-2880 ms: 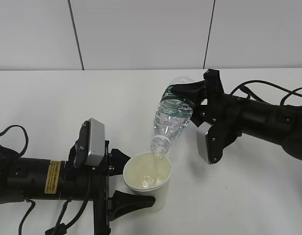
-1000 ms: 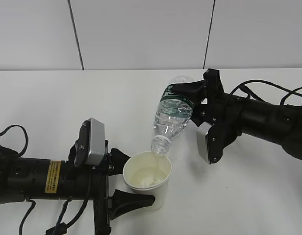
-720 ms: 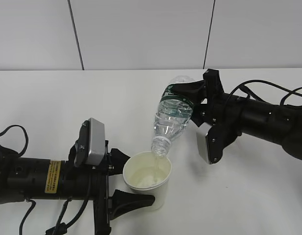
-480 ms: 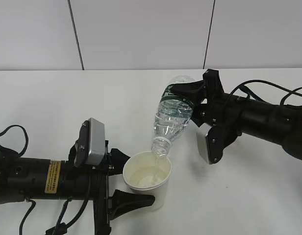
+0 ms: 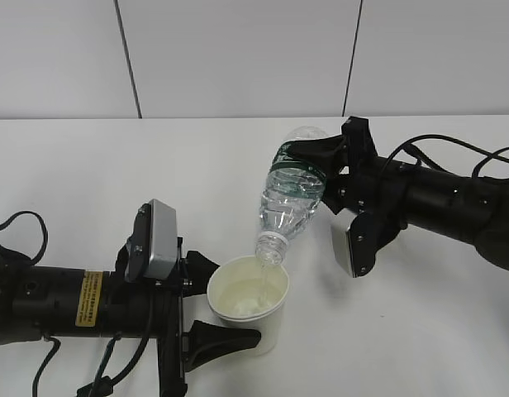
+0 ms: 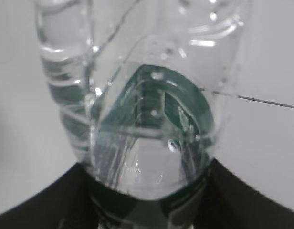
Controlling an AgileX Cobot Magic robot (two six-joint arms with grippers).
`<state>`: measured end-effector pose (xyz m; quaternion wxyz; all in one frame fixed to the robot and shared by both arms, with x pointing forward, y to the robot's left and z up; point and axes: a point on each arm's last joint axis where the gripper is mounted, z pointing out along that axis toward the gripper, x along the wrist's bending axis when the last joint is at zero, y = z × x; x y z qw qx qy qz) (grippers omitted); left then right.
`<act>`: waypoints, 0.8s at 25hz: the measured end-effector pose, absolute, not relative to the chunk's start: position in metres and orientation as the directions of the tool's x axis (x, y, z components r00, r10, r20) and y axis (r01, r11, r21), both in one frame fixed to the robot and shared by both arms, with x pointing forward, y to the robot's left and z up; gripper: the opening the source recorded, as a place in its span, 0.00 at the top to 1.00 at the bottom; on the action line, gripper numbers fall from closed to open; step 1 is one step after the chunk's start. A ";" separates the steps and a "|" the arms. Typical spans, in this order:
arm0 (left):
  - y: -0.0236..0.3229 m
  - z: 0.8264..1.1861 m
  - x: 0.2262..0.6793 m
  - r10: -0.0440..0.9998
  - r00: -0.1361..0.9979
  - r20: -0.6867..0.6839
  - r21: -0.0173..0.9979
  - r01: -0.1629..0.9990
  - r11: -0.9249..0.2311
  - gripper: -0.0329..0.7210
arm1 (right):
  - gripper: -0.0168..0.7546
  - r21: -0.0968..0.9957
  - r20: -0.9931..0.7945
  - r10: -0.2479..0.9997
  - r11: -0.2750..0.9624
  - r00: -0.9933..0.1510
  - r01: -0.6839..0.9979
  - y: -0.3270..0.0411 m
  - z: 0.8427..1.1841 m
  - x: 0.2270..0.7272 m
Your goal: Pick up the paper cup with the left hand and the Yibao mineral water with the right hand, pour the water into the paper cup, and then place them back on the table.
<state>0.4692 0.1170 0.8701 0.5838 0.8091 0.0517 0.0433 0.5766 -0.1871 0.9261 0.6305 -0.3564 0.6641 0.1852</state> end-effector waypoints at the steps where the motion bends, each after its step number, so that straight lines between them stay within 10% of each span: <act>1: 0.117 0.870 0.469 0.134 0.991 0.010 0.949 0.033 -0.313 0.34 | 0.52 -0.203 -0.970 -0.239 0.677 0.050 -0.707 -0.187 0.926 0.577; 20: 0.117 0.870 0.469 0.135 0.991 0.010 0.949 0.033 -0.315 0.34 | 0.52 -0.203 -0.973 -0.219 0.675 0.070 -0.710 -0.186 0.929 0.576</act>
